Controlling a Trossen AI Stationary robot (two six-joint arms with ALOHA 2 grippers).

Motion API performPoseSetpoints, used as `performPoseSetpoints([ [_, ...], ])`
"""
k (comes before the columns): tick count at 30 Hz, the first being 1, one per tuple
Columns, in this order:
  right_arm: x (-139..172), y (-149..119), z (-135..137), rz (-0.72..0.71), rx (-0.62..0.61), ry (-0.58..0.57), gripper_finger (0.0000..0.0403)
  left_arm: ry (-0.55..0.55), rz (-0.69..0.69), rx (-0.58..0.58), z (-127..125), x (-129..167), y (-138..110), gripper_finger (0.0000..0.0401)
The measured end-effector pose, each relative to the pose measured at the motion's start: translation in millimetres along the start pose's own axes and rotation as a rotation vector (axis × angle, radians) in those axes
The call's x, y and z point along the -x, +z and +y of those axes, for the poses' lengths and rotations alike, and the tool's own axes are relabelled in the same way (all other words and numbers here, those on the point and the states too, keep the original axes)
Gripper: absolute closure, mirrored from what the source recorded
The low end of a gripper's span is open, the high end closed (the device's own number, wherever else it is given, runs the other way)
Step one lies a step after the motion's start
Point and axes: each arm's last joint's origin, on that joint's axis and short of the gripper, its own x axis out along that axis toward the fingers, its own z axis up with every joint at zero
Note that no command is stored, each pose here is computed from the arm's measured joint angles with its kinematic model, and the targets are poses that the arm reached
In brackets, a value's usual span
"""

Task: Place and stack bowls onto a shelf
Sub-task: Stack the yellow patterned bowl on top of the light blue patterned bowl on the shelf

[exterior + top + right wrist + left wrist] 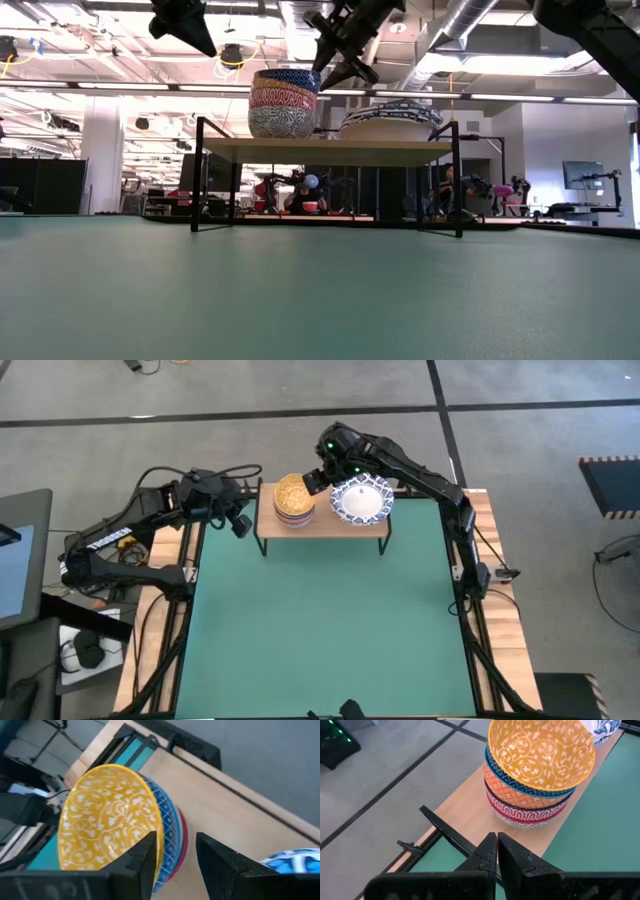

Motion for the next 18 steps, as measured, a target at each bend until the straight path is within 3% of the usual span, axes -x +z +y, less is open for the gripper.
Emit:
performPoseSetpoints([
  [12, -6.1, -13.5, 12.2, 0.027, 0.065, -0.043, 0.0246, -0.026, 0.055, -0.017, -7.2, -18.6, 0.8, 0.0401],
  [18, 11.0, -13.9, 21.0, -0.025, 0.121, -0.053, 0.0246, -0.038, -0.036, 0.02, -3.6, -6.1, 5.8, 0.0401],
])
